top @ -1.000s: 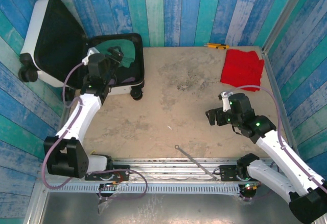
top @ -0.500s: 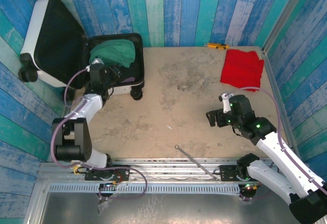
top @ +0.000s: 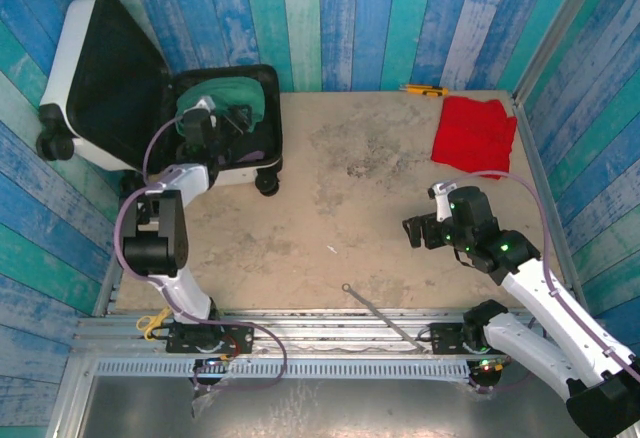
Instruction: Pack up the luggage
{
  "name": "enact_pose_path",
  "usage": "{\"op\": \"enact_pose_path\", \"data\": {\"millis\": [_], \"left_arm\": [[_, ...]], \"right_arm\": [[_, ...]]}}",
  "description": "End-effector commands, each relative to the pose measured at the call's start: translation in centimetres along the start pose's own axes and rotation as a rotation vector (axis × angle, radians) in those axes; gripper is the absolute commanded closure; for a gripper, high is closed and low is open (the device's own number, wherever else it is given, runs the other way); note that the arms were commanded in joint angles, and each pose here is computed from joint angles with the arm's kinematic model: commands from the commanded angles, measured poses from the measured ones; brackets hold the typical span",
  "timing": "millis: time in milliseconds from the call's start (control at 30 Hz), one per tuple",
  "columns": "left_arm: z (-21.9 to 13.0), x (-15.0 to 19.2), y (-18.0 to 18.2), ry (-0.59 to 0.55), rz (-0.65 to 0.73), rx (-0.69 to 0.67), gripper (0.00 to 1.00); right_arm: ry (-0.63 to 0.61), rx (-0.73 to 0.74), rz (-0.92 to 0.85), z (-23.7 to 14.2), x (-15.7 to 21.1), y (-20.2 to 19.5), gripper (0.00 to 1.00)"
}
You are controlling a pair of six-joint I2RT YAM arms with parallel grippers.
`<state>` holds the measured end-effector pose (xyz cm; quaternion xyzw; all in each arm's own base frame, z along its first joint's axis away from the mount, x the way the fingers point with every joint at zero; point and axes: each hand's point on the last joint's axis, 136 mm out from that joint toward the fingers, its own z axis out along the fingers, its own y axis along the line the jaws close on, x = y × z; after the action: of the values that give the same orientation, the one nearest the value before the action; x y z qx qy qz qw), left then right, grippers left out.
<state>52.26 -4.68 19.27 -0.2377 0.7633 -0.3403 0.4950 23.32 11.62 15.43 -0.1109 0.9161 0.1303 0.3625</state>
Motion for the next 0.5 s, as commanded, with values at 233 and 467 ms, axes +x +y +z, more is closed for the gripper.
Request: {"op": "enact_pose_path", "data": {"millis": [233,467], "left_arm": [[1.3,-0.8,2.9,0.0,-0.017,-0.18,0.19],[-0.4,-0.4,4.7,0.008,0.051,-0.293,0.17]], "right_arm": [[-0.003,0.003,0.009,0.2,0.2,-0.2,0.0],[0.017,0.006,0.008,0.7,0.5,-0.2,0.0]]}}
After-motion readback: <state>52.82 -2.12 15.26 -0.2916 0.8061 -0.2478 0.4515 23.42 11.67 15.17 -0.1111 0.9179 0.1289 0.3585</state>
